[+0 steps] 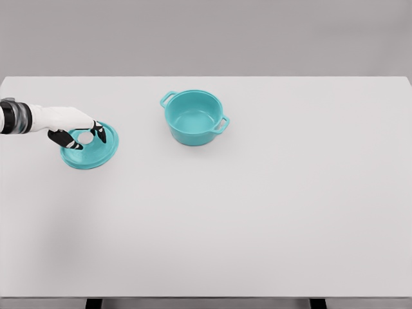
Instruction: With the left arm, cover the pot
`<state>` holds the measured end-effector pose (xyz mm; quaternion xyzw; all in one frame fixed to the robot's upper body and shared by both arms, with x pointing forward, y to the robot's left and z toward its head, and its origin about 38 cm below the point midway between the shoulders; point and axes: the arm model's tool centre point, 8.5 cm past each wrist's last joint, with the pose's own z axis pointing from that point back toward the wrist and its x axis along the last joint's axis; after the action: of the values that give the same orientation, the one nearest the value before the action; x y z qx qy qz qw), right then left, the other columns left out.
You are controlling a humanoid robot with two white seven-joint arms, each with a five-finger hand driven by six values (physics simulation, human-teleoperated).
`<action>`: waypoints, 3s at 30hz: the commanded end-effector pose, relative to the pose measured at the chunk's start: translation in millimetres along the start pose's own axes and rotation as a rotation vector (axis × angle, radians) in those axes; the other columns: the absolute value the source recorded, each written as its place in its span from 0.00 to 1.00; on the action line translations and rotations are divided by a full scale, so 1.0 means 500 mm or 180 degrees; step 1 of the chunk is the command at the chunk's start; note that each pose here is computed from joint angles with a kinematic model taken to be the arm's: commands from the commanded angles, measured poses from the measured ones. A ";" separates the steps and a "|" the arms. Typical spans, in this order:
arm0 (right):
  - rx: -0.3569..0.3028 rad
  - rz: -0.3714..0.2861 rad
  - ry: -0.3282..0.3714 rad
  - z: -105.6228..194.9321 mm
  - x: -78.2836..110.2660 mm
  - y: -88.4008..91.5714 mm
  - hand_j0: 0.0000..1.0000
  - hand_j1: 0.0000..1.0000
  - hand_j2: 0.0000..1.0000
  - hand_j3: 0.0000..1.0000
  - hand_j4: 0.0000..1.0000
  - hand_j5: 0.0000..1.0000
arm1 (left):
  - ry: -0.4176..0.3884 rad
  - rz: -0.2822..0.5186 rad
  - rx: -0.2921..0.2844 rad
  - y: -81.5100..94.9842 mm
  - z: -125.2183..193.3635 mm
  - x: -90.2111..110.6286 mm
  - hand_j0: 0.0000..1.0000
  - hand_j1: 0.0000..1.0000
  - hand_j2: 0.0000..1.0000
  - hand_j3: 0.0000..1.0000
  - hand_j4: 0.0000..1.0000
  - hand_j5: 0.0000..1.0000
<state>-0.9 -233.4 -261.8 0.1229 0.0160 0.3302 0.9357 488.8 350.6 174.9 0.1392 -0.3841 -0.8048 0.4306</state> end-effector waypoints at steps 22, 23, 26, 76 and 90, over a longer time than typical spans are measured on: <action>0.0001 0.0000 0.0000 0.000 0.000 0.000 1.00 1.00 1.00 1.00 1.00 1.00 | -0.0034 -0.0137 0.0033 0.027 0.008 0.006 0.40 0.40 0.40 0.40 0.40 0.40; -0.0002 0.0001 -0.0004 0.000 0.001 -0.001 1.00 1.00 1.00 1.00 1.00 1.00 | -0.0027 -0.0151 0.0052 0.035 0.011 0.006 0.40 0.40 0.40 0.40 0.40 0.40; 0.0001 0.0000 0.0000 0.000 0.000 0.000 1.00 1.00 1.00 1.00 1.00 1.00 | -0.0018 -0.0190 0.0109 0.057 0.018 0.006 0.40 0.40 0.40 0.40 0.40 0.40; 0.0001 0.0000 0.0000 0.000 0.000 0.000 1.00 1.00 1.00 1.00 1.00 1.00 | -0.0636 -0.0463 0.0434 0.302 -0.208 0.279 0.42 0.42 0.42 0.42 0.42 0.42; 0.0001 0.0000 0.0000 0.000 0.000 0.000 1.00 1.00 1.00 1.00 1.00 1.00 | -0.0688 -0.0479 0.0419 0.305 -0.221 0.299 0.44 0.44 0.44 0.44 0.44 0.44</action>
<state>-0.8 -233.4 -261.8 0.1229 0.0160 0.3302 0.9357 551.5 126.3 229.2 0.1093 -0.4668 -0.8192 0.3149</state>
